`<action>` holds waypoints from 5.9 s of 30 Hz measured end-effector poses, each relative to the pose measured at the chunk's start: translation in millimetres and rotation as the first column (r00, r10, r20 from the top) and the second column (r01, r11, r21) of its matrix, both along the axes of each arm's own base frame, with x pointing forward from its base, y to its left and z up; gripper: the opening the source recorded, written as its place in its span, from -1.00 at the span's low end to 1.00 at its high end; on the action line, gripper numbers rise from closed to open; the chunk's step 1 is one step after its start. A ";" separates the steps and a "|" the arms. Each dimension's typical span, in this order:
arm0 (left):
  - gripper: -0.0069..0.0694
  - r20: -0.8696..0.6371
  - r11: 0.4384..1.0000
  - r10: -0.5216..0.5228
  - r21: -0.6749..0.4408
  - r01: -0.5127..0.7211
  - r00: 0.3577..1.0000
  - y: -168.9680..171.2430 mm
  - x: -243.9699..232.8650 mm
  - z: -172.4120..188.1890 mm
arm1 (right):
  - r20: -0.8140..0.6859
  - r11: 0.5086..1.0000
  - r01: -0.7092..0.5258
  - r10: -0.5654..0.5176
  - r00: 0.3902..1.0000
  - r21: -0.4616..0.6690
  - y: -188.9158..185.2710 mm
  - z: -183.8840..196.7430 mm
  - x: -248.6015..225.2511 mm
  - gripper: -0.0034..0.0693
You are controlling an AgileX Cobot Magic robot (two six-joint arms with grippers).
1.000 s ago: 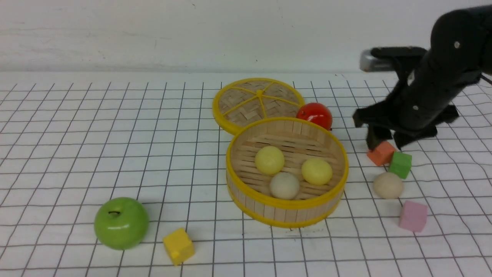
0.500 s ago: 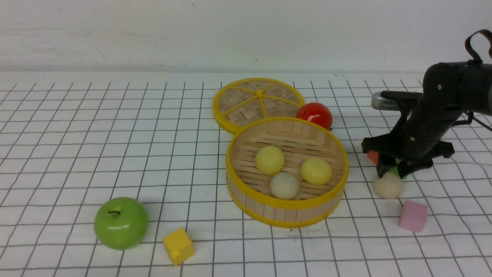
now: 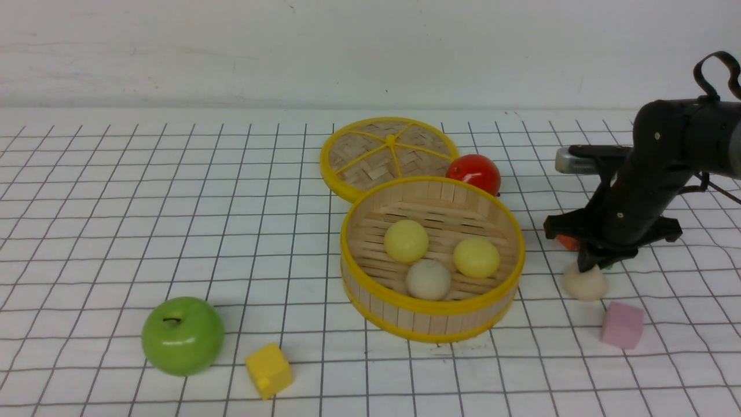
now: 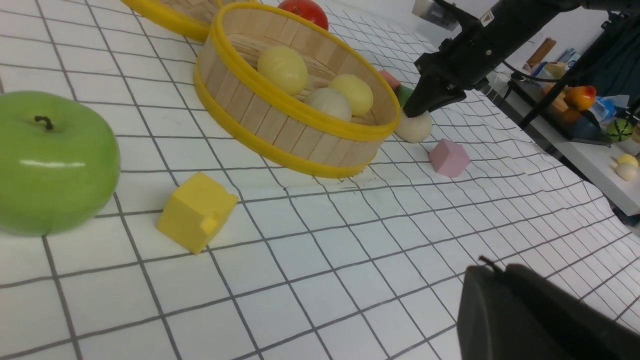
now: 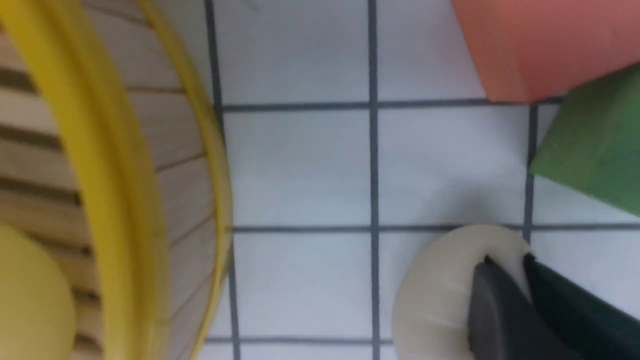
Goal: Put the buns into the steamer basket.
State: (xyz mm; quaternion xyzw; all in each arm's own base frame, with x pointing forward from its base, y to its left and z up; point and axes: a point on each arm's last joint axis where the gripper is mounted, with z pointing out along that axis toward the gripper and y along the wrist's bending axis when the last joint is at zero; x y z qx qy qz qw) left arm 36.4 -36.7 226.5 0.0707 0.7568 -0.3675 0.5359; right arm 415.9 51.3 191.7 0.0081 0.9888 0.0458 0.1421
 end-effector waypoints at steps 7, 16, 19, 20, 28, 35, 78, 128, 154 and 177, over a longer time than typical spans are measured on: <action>-0.73 0.000 1.000 0.000 0.000 0.000 1.000 0.0 0.0 0.0 | 0.064 0.992 -0.069 0.062 0.996 0.105 18.4 57.0 -22.7 -0.87; -0.70 0.000 1.000 0.000 0.000 0.000 1.000 0.0 0.0 0.0 | 0.315 0.940 -0.248 0.167 0.934 0.235 94.3 83.0 -4.9 -0.85; -0.69 0.000 1.000 0.000 0.000 0.000 1.000 0.0 0.0 0.0 | 0.330 0.941 -0.237 0.149 0.932 0.242 106.4 57.4 18.3 -0.81; -0.69 0.000 1.000 0.000 0.000 0.000 1.000 0.0 0.0 0.0 | 0.332 0.942 -0.230 0.142 0.933 0.245 108.0 50.2 24.2 -0.79; -0.67 0.000 1.000 0.000 0.000 0.000 1.000 0.0 0.0 0.0 | 0.296 0.948 -0.213 0.139 0.945 0.237 112.5 13.4 41.9 -0.21; -0.65 0.000 1.000 0.000 0.000 0.000 1.000 0.0 0.0 0.0 | 0.289 0.941 -0.260 0.192 0.938 0.218 108.6 53.6 24.8 0.45; -0.54 -0.002 1.000 -0.001 0.000 0.001 1.000 0.0 -0.1 -0.1 | 0.870 0.994 0.094 -0.101 0.482 0.063 -49.5 7.5 -354.6 -0.96; -0.85 0.048 0.838 0.518 0.173 -0.518 0.854 29.4 17.4 -47.9 | 0.828 0.997 0.082 -0.055 0.557 0.011 -49.0 -19.0 -363.7 -0.90; -0.85 -0.070 0.836 0.541 0.153 -0.527 0.838 29.8 15.8 -56.8 | 0.828 0.997 0.082 -0.054 0.557 0.010 -49.1 -19.0 -363.7 -0.82; -0.85 -0.070 0.836 0.541 0.153 -0.527 0.838 29.8 15.8 -56.8 | 0.828 0.997 0.082 -0.054 0.557 0.010 -49.1 -19.0 -363.7 -0.74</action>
